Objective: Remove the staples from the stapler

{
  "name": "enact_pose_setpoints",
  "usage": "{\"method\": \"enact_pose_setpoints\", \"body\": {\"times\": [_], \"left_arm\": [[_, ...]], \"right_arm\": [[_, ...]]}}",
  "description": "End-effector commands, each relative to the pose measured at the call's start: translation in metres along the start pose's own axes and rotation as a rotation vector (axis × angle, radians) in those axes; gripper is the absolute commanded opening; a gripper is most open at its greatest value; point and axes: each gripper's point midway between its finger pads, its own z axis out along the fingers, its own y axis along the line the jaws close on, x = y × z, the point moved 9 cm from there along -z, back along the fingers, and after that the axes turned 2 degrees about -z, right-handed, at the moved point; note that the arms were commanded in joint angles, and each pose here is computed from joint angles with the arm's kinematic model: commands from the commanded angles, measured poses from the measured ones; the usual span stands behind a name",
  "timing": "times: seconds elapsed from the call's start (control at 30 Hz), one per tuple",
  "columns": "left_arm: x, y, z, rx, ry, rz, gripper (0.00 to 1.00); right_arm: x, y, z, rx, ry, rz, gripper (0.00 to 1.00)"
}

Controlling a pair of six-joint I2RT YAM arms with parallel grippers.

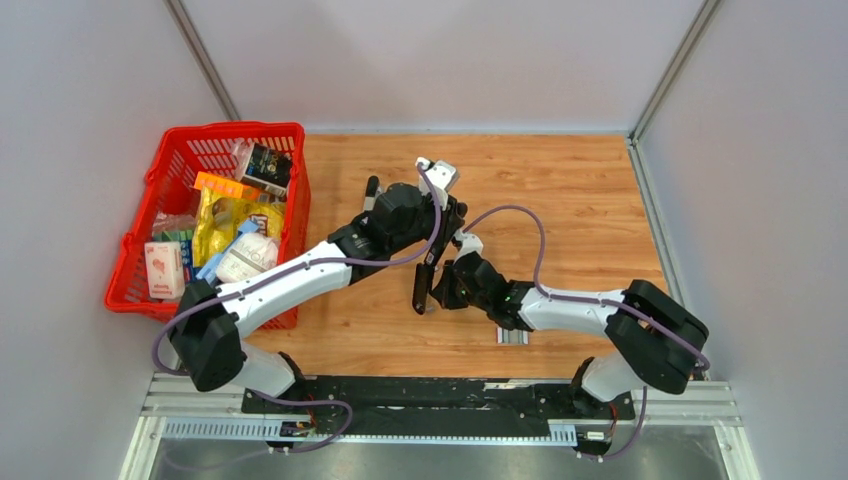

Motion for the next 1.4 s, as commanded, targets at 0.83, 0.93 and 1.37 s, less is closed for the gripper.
{"method": "enact_pose_setpoints", "body": {"times": [0.83, 0.93, 1.37], "left_arm": [[-0.081, -0.001, -0.131, -0.010, -0.377, 0.006, 0.00], [-0.080, -0.003, -0.135, 0.011, -0.388, -0.019, 0.00], [-0.071, -0.011, -0.153, 0.097, -0.408, -0.188, 0.00]], "right_arm": [[-0.032, 0.026, -0.061, -0.096, -0.094, -0.009, 0.00], [-0.031, 0.034, -0.056, -0.115, -0.077, -0.013, 0.00], [-0.060, 0.053, -0.038, -0.121, -0.197, -0.042, 0.00]]}}
